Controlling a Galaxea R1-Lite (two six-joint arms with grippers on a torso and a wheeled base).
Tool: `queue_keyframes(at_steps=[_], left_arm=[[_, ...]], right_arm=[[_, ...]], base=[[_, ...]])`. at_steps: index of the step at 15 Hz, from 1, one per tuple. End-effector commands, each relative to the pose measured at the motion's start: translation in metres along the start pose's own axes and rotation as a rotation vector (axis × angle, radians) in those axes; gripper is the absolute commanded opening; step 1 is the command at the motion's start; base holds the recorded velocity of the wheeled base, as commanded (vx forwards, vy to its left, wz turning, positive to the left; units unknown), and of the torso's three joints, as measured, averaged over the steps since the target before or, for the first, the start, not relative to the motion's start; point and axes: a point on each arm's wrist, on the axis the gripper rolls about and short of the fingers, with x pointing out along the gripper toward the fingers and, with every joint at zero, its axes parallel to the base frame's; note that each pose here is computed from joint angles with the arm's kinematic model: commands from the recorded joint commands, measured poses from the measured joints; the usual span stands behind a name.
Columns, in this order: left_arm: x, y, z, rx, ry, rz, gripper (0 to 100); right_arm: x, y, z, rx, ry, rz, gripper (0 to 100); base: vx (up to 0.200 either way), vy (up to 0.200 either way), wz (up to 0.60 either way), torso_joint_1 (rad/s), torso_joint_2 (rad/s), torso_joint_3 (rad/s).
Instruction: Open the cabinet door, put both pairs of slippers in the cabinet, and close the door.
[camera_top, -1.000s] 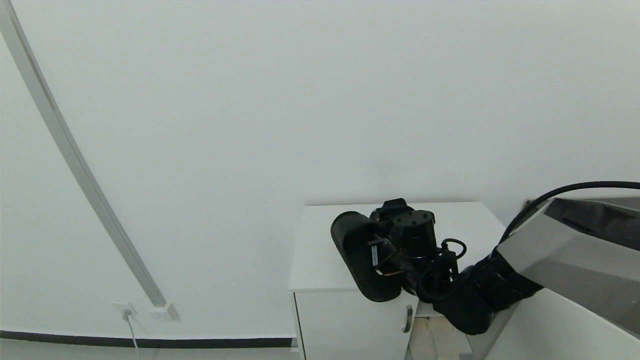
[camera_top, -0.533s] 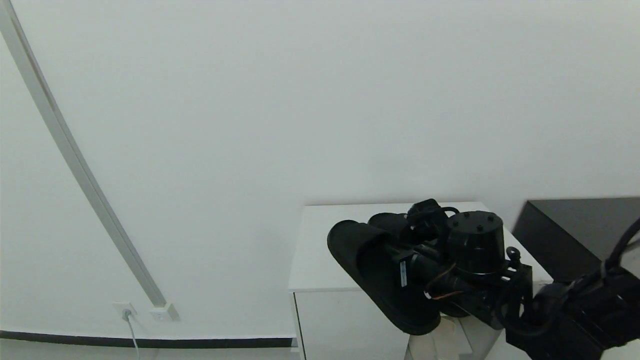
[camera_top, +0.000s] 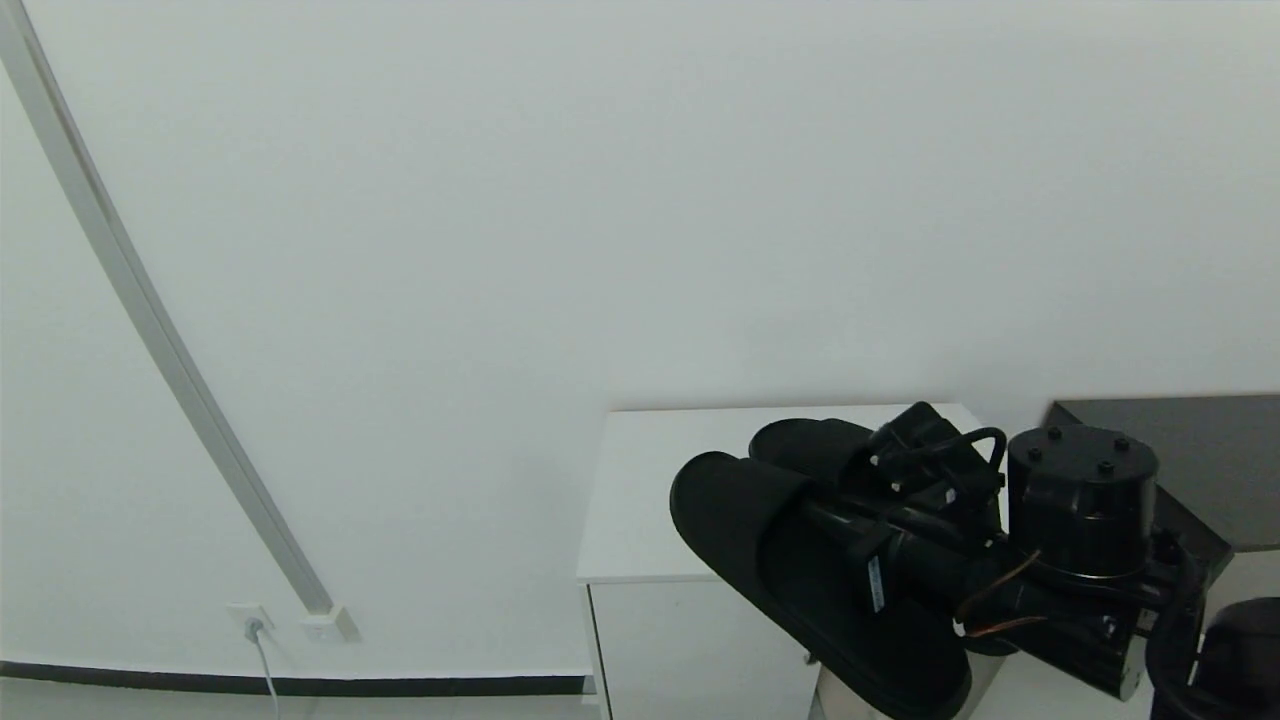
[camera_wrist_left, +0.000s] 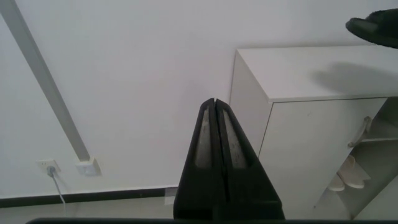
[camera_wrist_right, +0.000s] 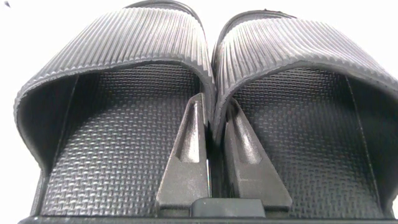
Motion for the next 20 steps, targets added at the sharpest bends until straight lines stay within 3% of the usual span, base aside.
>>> queue_keyframes(at_steps=[1,6,17,20], left_arm=[[0.0,0.0,0.0,-0.001,0.0,0.0,0],[0.0,0.0,0.0,-0.001,0.0,0.002,0],[0.0,0.0,0.0,-0.003,0.0,0.004,0],[0.0,0.0001,0.0,-0.003,0.0,0.002,0]], right_arm=[[-0.0109,-0.003,0.0003,-0.011,-0.01,0.01,0],[-0.013,-0.0033,0.0028,-0.009,-0.02,0.01,0],[-0.009,-0.0006,-0.0018,0.014,0.003,0.021,0],[-0.0062,-0.0003,-0.0049,0.011,0.017,0.02,0]], base=[[0.0,0.0,0.0,0.0,0.0,0.0],[0.0,0.0,0.0,0.0,0.0,0.0],[-0.2,0.0,0.0,0.002,0.0,0.005],[0.0,0.0,0.0,0.0,0.0,0.0]])
